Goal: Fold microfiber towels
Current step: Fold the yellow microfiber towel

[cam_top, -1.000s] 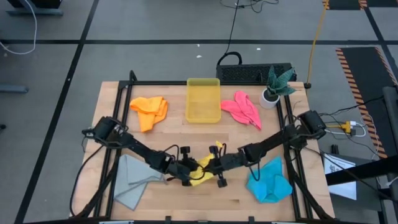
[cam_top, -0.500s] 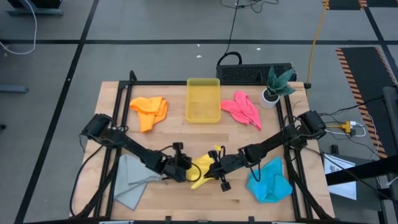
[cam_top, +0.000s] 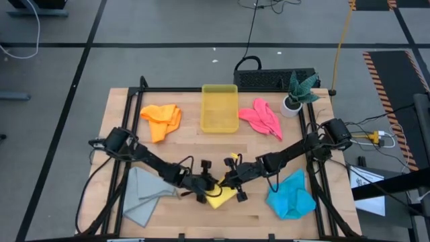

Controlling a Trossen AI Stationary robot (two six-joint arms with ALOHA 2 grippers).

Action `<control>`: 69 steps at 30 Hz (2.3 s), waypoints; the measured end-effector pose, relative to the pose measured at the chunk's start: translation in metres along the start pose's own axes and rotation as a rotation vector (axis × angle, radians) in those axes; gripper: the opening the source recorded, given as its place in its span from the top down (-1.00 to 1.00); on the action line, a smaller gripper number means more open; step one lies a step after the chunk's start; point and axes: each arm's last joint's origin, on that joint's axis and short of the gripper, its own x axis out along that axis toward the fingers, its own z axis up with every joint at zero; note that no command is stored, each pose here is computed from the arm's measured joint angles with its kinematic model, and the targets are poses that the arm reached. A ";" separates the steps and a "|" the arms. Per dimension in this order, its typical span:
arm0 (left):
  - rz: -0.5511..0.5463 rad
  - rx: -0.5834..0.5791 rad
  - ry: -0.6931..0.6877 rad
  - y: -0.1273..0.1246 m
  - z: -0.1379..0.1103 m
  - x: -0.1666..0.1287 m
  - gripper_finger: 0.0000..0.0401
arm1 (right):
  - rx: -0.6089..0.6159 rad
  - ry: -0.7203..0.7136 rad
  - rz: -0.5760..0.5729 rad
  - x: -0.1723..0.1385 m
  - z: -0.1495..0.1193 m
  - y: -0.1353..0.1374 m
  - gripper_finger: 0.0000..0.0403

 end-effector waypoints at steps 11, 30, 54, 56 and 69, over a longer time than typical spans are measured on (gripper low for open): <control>0.093 -0.052 0.099 0.007 0.020 -0.057 0.98 | -0.006 0.016 0.003 0.000 -0.002 0.000 0.98; 0.046 -0.045 0.071 -0.011 -0.005 -0.009 0.96 | 0.010 0.004 0.034 0.017 -0.015 -0.019 0.98; -0.083 -0.126 -0.080 -0.015 0.045 -0.086 0.97 | 0.024 -0.076 0.053 0.024 -0.014 -0.026 0.98; -0.108 -0.124 -0.102 -0.021 0.046 -0.087 0.98 | 0.021 -0.080 0.051 0.024 -0.014 -0.026 0.98; -0.145 -0.133 -0.151 -0.035 0.049 -0.092 0.98 | -0.004 -0.133 -0.015 0.023 -0.009 -0.032 0.38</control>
